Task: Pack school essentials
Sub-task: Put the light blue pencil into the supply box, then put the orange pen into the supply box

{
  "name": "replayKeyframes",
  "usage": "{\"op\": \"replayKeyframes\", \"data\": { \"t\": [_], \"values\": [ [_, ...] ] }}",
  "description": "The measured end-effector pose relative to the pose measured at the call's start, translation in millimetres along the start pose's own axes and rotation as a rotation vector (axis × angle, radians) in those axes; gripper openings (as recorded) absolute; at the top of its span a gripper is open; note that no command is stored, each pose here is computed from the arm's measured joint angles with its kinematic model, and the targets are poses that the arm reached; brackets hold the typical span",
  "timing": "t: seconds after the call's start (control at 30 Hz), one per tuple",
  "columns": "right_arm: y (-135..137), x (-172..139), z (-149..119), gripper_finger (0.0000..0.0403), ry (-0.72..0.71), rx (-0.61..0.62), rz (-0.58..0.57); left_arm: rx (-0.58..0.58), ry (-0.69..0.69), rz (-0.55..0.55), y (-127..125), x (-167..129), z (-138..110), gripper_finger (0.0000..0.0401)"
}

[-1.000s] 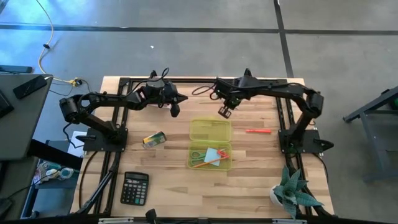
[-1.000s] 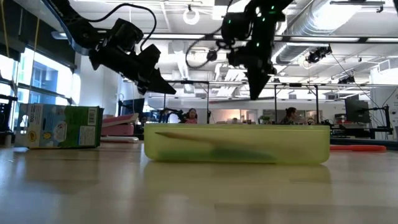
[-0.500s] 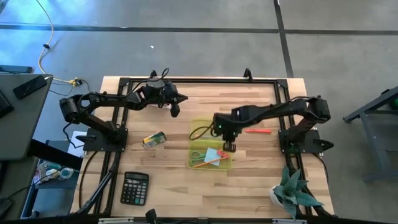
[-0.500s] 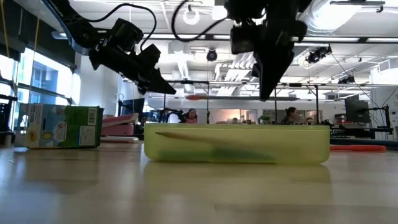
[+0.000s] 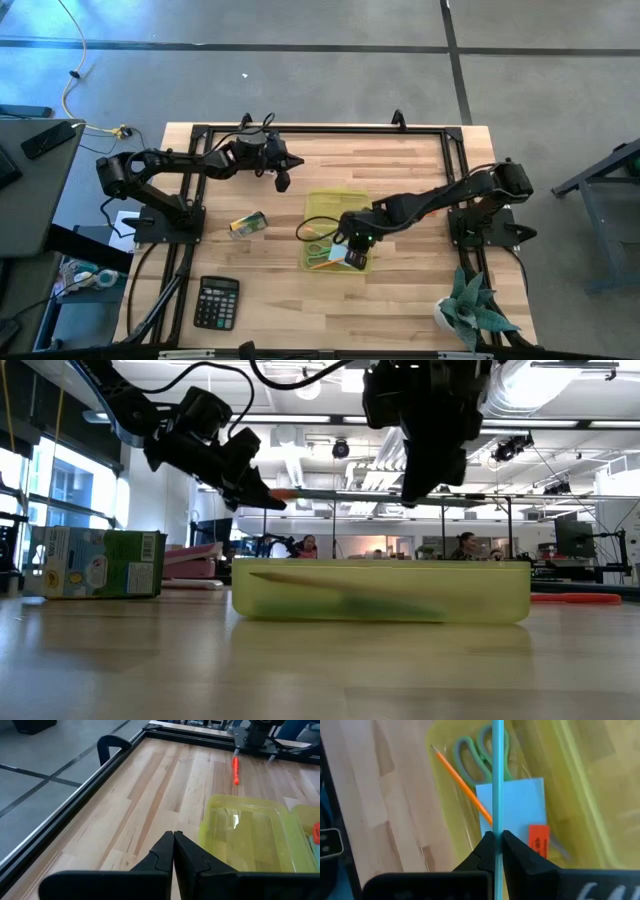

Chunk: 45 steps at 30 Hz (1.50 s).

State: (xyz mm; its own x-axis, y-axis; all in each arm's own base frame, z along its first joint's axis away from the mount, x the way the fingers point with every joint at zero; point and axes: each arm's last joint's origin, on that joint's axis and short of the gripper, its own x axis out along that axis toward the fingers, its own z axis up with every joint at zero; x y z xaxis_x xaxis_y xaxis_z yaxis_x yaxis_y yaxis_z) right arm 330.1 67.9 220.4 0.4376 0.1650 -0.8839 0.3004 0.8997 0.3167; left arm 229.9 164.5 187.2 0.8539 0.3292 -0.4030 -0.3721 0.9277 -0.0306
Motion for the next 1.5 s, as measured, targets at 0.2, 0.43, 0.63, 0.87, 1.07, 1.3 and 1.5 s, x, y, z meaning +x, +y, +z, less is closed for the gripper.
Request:
{"op": "replayKeyframes", "data": {
  "t": [0.2,0.43,0.63,0.87,1.07,1.3,1.5],
  "values": [
    [5.6,21.7,-12.6,0.0003,0.007,0.067,-0.056,0.008,0.001,-0.019,-5.6,1.3,0.3,0.0],
    [5.4,42.1,-16.4,0.0003,0.037,0.084,-0.086,0.018,0.002,-0.04,-12.2,2.6,0.7,0.0],
    [6.0,46.6,-18.1,0.0014,0.047,0.078,-0.093,0.022,-0.002,-0.049,-14.8,3.1,1.2,0.0],
    [6.8,46.6,-18.6,0.0091,0.012,0.086,-0.132,0.022,-0.001,-0.049,-14.7,3.1,1.1,0.0001],
    [5.2,43.5,-18.8,0.0135,0.02,0.105,-0.147,0.021,0.001,-0.049,-14.8,3.1,1.0,0.0001],
    [4.3,17.4,-18.9,0.014,-0.032,0.101,-0.196,0.021,0.004,-0.049,-14.8,3.1,0.7,0.0001],
    [-2.3,-22.2,-23.5,0.014,-0.116,0.091,-0.317,0.022,0.002,-0.049,-14.8,3.1,0.9,0.0001]
  ]
}}
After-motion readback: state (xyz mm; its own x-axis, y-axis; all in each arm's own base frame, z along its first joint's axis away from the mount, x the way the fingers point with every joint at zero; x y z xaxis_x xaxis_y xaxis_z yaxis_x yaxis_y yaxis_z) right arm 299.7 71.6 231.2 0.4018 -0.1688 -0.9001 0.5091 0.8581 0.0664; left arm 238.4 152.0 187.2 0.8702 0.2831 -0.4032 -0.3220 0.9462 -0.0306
